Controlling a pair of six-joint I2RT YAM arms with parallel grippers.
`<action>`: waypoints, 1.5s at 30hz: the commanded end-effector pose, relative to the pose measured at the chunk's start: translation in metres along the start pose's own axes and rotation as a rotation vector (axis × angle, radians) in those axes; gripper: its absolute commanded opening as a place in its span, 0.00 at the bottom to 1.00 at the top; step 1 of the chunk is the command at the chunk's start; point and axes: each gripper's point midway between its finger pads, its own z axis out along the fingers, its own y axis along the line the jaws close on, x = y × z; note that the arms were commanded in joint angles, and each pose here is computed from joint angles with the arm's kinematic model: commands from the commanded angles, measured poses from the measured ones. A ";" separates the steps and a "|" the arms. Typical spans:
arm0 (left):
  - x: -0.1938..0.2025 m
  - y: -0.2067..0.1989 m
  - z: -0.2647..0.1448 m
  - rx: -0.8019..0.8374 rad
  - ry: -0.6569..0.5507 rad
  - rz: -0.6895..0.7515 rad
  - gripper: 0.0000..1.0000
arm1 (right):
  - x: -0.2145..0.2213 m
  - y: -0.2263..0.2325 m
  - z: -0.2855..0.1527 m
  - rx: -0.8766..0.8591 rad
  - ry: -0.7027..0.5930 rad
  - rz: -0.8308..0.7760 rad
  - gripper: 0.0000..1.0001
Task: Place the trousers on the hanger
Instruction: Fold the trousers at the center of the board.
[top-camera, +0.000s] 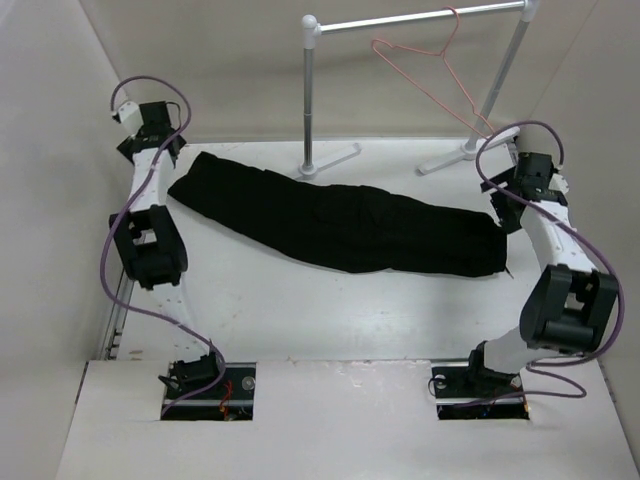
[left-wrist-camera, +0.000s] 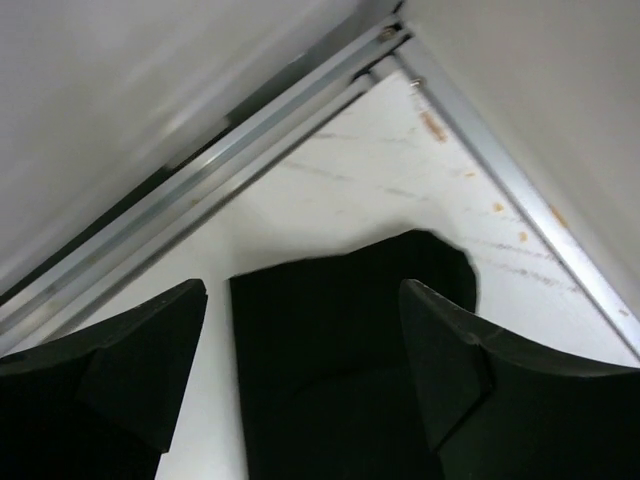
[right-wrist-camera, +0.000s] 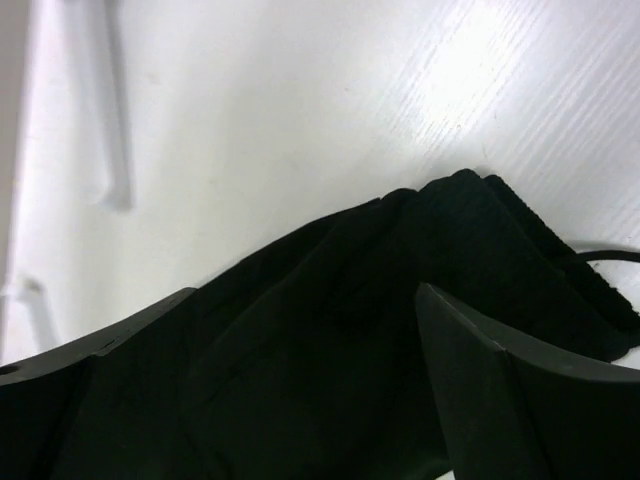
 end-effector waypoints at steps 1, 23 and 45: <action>-0.025 0.030 -0.040 0.011 -0.063 -0.104 0.79 | -0.019 0.012 -0.034 -0.097 -0.112 0.000 0.95; 0.174 0.043 0.033 -0.049 0.382 -0.203 0.42 | 0.094 -0.059 0.021 0.027 0.102 -0.149 0.21; 0.089 0.120 -0.089 -0.115 0.089 -0.295 0.63 | 0.087 -0.044 -0.058 -0.161 0.053 -0.131 0.61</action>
